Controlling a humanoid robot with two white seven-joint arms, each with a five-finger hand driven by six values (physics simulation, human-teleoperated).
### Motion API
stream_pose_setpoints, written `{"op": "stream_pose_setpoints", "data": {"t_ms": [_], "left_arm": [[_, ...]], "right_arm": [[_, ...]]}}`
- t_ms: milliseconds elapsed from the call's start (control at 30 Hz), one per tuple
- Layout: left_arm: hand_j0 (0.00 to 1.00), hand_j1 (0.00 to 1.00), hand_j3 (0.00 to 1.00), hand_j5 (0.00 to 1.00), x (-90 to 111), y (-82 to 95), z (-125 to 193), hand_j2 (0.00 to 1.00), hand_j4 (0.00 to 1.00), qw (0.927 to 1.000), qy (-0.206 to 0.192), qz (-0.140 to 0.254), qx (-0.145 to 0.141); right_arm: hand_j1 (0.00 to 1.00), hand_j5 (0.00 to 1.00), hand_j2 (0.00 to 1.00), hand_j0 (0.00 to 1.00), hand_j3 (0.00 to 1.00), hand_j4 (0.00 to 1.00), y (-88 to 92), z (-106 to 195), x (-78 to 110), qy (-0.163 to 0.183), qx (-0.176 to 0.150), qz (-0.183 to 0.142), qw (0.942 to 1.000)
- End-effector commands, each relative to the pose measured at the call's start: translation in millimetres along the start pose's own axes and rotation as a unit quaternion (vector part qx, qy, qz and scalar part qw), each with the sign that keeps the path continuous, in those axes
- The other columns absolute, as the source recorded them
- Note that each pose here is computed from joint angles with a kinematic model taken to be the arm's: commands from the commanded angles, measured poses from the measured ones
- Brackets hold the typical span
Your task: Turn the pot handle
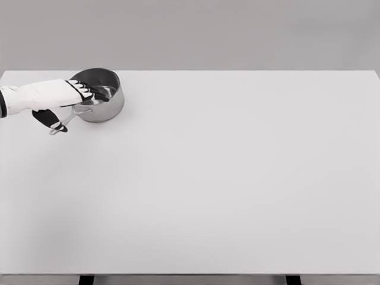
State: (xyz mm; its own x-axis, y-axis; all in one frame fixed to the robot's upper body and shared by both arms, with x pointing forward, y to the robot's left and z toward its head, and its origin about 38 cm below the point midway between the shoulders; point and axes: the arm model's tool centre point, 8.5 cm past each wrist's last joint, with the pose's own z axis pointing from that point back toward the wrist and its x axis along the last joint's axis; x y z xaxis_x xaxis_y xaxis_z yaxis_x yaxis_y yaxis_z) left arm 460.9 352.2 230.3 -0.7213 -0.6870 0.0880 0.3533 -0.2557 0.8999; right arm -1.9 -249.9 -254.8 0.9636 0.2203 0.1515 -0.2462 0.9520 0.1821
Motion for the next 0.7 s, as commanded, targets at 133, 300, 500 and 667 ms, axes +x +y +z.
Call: {"op": "stream_pose_setpoints", "data": {"t_ms": [133, 300, 500, 667], "left_arm": [[1.00, 1.00, 1.00, 1.00, -9, 1.1, 6, 1.00, 1.00, 0.9998, 0.017, 0.001, 0.002], [1.00, 1.00, 1.00, 1.00, -14, -1.4, 8, 1.00, 1.00, 0.9997, 0.024, 0.005, 0.001], [1.00, 1.00, 1.00, 1.00, -17, 1.3, 11, 1.00, 1.00, 0.9995, 0.029, 0.006, 0.005], [1.00, 1.00, 1.00, 1.00, -21, -0.5, 14, 1.00, 1.00, 0.9993, 0.036, 0.010, 0.005]], "right_arm": [[1.00, 1.00, 1.00, 1.00, 1.00, 1.00, 0.0, 0, 0.0, 0.000, 0.000, 0.000, 1.0000], [1.00, 1.00, 1.00, 1.00, 1.00, 1.00, 0.0, 0, 0.0, 0.000, 0.000, 0.000, 1.0000], [1.00, 1.00, 1.00, 1.00, 1.00, 1.00, 0.0, 0, 0.0, 0.000, 0.000, 0.000, 1.0000], [1.00, 1.00, 1.00, 1.00, 1.00, 1.00, 0.0, 0, 0.0, 0.000, 0.000, 0.000, 1.0000]]}}
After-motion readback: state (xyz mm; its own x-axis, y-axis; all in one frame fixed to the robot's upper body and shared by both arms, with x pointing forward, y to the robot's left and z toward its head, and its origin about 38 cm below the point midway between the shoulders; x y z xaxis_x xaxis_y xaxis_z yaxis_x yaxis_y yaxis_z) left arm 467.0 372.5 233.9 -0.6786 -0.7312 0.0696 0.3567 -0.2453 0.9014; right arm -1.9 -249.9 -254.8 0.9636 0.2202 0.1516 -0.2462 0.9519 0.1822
